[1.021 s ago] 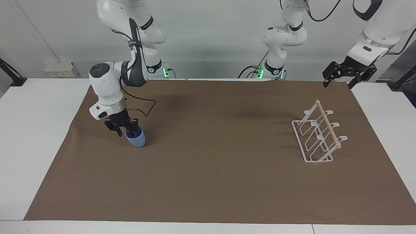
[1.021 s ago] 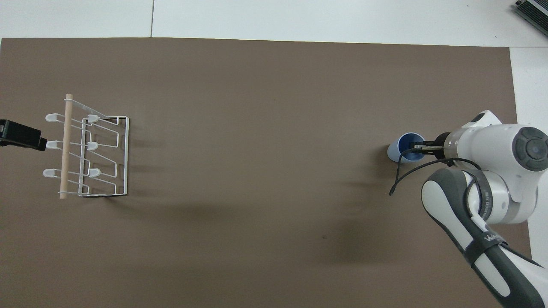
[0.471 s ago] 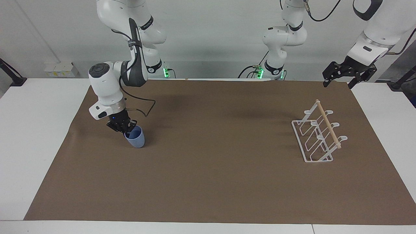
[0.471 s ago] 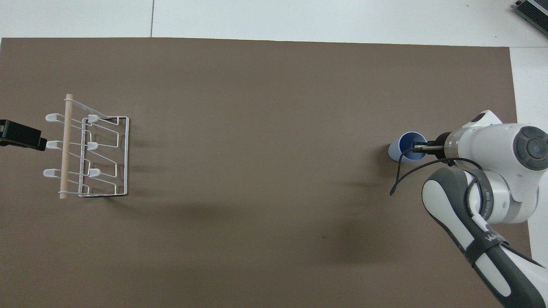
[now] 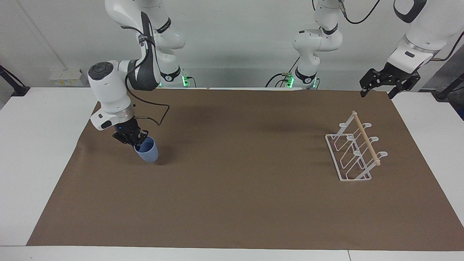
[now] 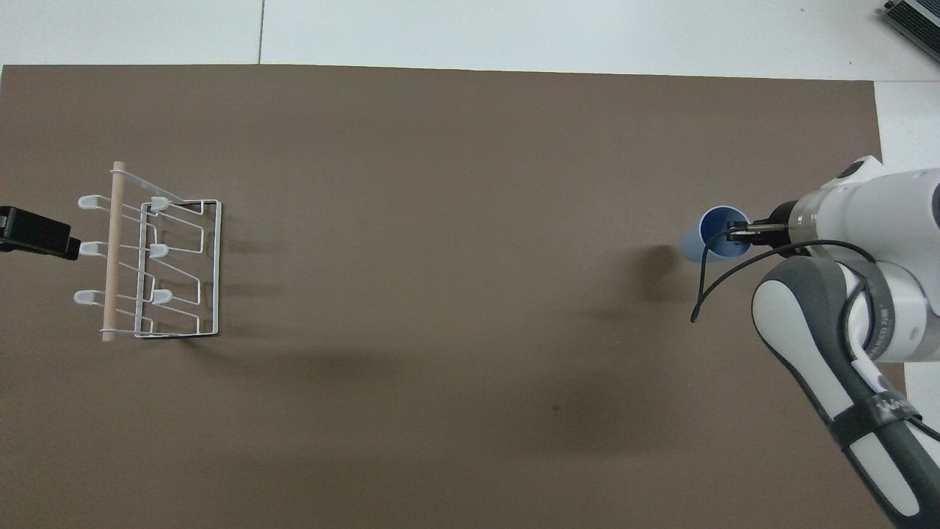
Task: Hang cup on cup holder
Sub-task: 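Lift the blue cup and carry it toward the rack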
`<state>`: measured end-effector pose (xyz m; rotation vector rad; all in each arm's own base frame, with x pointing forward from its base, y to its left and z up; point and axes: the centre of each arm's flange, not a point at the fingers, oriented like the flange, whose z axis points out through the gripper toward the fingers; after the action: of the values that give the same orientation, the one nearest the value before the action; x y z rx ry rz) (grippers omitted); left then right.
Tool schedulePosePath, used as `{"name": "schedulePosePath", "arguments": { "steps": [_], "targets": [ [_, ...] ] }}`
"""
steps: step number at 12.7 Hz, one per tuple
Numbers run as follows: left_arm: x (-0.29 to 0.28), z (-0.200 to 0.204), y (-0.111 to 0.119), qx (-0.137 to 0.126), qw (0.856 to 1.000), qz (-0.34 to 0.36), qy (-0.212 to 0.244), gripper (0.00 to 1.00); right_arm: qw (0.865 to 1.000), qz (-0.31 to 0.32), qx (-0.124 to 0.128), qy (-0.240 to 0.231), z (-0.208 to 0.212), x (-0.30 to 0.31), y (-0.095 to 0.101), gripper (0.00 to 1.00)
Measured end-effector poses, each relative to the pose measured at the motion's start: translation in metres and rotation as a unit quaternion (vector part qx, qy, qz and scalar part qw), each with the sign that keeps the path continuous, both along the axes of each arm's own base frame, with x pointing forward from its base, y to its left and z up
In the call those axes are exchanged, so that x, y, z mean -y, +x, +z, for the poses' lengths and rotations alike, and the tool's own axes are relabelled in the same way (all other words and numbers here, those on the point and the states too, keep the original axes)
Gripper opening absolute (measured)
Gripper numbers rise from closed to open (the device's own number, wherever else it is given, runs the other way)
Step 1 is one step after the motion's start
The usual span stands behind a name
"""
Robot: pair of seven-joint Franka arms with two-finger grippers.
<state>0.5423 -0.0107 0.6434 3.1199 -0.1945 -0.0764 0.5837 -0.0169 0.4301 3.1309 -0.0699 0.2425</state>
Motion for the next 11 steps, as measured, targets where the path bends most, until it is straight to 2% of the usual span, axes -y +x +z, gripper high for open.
{"name": "schedulePosePath", "arguments": {
  "steps": [5,11],
  "targets": [
    [0.000,0.004,-0.002,0.003,1.000,0.000,0.000,1.00,1.000,-0.001,-0.022,0.000,0.054,0.001,0.005,0.05],
    [0.002,0.007,-0.004,0.006,1.000,-0.002,0.000,1.00,0.999,0.014,-0.039,-0.003,0.125,-0.010,-0.012,0.05]
  ]
}}
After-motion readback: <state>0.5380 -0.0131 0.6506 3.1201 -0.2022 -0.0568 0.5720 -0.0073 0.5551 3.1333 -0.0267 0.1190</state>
